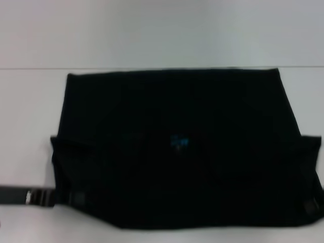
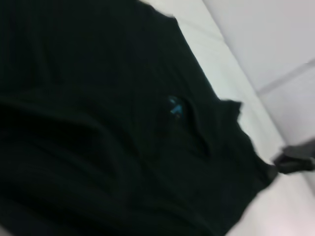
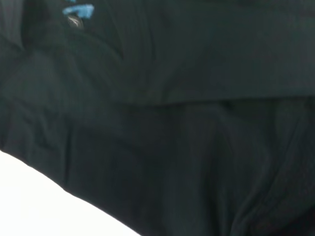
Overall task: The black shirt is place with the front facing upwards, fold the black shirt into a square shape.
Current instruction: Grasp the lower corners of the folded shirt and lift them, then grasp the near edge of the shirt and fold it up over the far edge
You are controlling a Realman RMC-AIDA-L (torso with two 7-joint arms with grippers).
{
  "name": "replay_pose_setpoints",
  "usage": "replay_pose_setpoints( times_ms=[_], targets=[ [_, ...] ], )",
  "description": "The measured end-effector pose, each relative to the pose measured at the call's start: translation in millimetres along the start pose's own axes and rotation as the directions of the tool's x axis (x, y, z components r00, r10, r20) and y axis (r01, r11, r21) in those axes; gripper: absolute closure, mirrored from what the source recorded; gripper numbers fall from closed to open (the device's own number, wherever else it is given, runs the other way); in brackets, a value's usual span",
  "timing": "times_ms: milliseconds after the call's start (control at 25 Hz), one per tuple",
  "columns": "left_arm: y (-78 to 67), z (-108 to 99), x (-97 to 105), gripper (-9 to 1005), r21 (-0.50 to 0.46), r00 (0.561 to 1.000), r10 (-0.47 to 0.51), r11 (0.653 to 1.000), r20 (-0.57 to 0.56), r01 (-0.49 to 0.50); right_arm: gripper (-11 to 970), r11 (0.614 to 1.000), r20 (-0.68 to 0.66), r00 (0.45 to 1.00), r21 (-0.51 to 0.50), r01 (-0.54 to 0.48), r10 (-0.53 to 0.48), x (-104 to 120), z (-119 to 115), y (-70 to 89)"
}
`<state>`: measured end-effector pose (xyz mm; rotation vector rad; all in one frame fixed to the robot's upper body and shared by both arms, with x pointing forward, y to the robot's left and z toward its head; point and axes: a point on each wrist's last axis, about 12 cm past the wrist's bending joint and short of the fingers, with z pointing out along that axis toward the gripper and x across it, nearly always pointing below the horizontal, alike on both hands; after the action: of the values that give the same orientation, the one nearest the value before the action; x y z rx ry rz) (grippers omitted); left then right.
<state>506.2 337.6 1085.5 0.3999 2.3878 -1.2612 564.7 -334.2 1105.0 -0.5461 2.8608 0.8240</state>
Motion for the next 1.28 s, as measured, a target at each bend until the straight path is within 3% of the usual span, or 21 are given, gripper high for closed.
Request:
replay_pose_setpoints(
  times_ms=[400, 600, 800, 1000, 1160, 1280],
  targets=[
    [-12.6, -14, 36, 965, 0.075, 0.964, -0.091, 0.991, -0.251, 0.113, 911, 0.993, -0.140, 0.988, -0.106, 0.053, -0.068, 35, 12, 6.8],
    [-13.2, -14, 41, 963, 0.075, 0.956, -0.101, 0.989, -0.276, 0.126, 910, 0.991, -0.136, 0.988, -0.121, 0.058, -0.074, 42, 15, 4.7],
    [-17.3, -9, 21, 960, 0.123, 0.979, -0.057, 0.989, -0.197, 0.082, 909, 0.984, -0.036, 0.998, -0.171, 0.052, -0.059, 36, 13, 6.6],
    [-17.4, -12, -14, 957, 0.109, 0.997, -0.052, 0.992, -0.060, 0.058, 909, 0.967, 0.162, 0.986, -0.256, -0.005, 0.048, 28, 0, 2.1],
    [-11.7, -19, -39, 955, 0.068, 0.990, -0.072, 0.996, 0.118, 0.064, 908, 0.946, 0.352, 0.923, -0.323, -0.035, 0.154, 17, -11, -3.3],
    [-1.6, -20, -51, 953, 0.018, 0.962, -0.095, 0.995, 0.255, 0.094, 907, 0.933, 0.485, 0.842, -0.356, -0.055, 0.235, 5, -12, -7.8]
  ],
)
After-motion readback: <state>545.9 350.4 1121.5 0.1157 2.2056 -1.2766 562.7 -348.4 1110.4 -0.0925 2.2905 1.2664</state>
